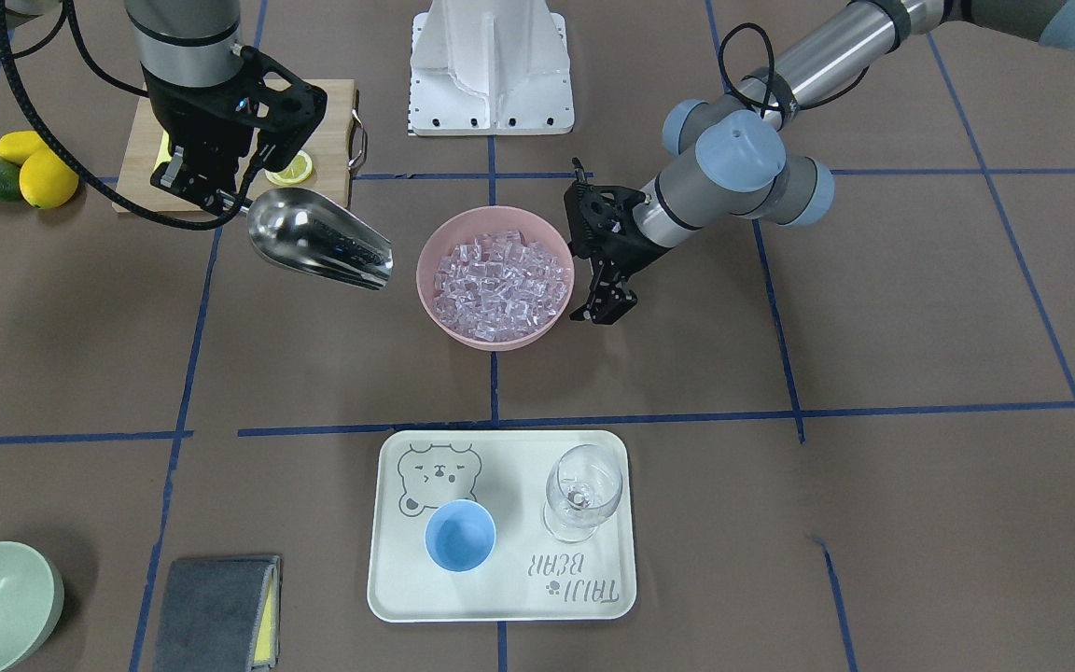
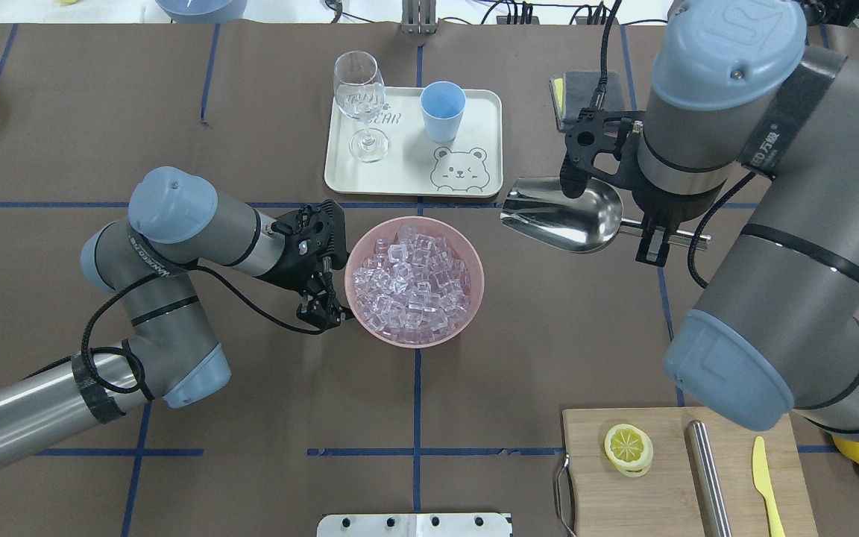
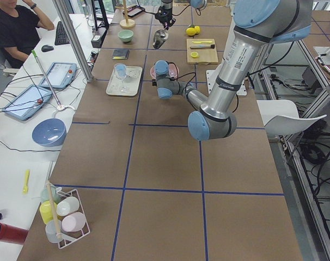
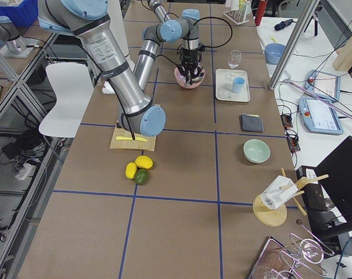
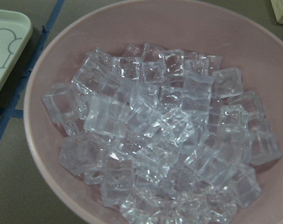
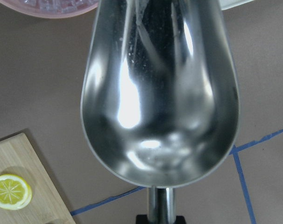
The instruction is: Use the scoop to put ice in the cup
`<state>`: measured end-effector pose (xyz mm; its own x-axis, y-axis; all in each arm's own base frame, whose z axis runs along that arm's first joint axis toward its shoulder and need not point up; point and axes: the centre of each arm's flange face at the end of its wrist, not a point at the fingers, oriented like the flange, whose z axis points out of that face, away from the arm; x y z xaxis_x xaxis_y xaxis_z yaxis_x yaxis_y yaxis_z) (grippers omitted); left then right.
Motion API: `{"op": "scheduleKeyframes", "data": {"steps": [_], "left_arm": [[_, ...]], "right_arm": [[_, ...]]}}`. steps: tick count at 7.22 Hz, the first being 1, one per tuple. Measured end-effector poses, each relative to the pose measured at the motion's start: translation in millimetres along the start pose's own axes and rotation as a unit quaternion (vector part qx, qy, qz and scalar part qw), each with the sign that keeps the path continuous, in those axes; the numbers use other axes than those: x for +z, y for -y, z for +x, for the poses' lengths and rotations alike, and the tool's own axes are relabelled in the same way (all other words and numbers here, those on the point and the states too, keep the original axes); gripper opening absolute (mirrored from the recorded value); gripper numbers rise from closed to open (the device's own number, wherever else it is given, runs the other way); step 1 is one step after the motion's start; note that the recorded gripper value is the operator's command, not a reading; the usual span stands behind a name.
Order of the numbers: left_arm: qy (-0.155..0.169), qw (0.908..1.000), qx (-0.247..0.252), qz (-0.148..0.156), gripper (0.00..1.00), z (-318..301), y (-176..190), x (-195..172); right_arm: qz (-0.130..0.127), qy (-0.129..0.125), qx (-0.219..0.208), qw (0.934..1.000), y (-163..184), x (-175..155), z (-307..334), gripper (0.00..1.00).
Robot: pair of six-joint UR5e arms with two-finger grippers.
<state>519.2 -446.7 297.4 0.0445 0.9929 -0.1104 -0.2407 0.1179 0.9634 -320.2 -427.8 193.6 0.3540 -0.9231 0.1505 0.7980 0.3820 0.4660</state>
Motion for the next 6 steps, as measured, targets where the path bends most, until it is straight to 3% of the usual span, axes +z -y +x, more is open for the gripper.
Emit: {"op": "scheduleKeyframes", "data": {"steps": [6], "left_arm": [[-0.010, 0.9999, 0.001, -0.002, 1.00, 11, -5, 5]], "right_arm": [[-0.022, 0.006, 0.000, 0.9997, 4, 10, -15, 0.00]]}}
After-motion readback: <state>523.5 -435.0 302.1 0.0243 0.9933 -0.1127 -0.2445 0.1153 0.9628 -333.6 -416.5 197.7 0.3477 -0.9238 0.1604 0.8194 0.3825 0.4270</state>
